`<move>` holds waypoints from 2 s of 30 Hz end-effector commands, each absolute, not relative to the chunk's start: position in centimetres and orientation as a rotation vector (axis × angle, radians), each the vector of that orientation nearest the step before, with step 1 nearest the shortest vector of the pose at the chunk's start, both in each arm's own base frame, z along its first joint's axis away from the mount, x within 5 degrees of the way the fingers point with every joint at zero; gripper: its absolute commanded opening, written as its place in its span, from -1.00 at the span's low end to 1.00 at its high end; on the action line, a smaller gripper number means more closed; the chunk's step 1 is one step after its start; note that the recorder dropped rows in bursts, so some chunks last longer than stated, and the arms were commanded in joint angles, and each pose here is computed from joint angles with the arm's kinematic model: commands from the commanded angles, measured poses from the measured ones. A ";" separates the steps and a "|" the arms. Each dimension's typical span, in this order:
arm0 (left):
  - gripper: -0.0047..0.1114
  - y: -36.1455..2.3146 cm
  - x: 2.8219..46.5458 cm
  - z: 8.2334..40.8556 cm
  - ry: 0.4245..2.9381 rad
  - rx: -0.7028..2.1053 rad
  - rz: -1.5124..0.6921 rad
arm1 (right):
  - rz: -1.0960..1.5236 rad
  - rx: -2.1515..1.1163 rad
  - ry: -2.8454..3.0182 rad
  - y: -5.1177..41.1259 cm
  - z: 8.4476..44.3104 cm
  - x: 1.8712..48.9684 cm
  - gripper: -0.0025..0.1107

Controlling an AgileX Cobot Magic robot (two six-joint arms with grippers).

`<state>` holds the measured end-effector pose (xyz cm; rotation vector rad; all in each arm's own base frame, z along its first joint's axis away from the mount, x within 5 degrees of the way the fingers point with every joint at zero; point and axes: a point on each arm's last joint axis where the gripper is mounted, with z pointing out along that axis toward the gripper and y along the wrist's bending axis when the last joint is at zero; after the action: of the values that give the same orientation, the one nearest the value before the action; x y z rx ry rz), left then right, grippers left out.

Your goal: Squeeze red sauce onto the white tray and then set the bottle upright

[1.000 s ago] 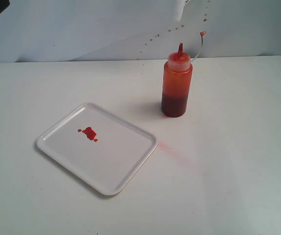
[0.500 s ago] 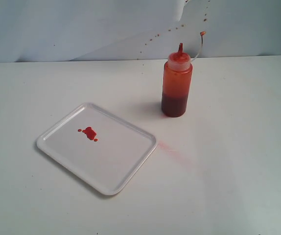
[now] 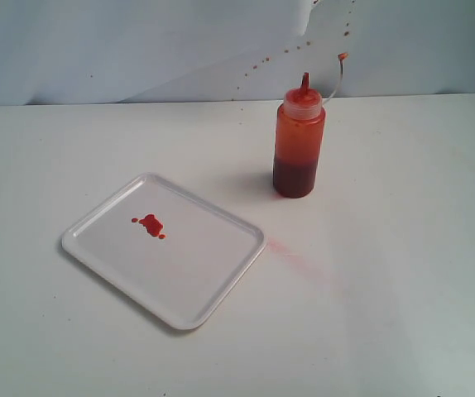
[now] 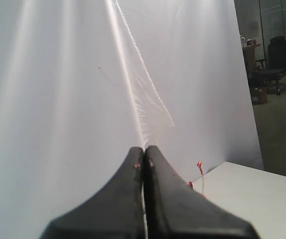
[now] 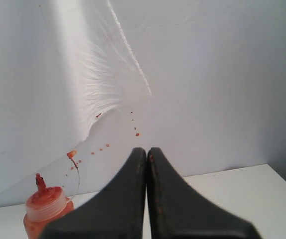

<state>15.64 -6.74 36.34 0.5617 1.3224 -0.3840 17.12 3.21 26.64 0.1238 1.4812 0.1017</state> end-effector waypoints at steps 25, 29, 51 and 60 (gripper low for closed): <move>-0.92 -6.7 15.5 36.3 1.327 0.551 -0.394 | 0.095 0.131 1.467 3.1 26.8 17.0 -0.96; -0.92 -6.7 15.5 36.3 1.327 0.551 -0.394 | 0.095 0.131 1.467 3.1 26.8 17.0 -0.96; -0.92 -2.8 4.9 38.5 1.124 0.217 -0.380 | 0.095 0.131 1.467 3.1 26.8 17.0 -0.96; -0.92 -1.3 0.5 35.1 1.018 0.037 -0.373 | 0.095 0.131 1.467 3.1 26.8 17.0 -0.96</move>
<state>1.01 -1.50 35.95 0.0999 1.0313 -0.3670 17.12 3.20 26.64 0.1254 1.4816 0.1019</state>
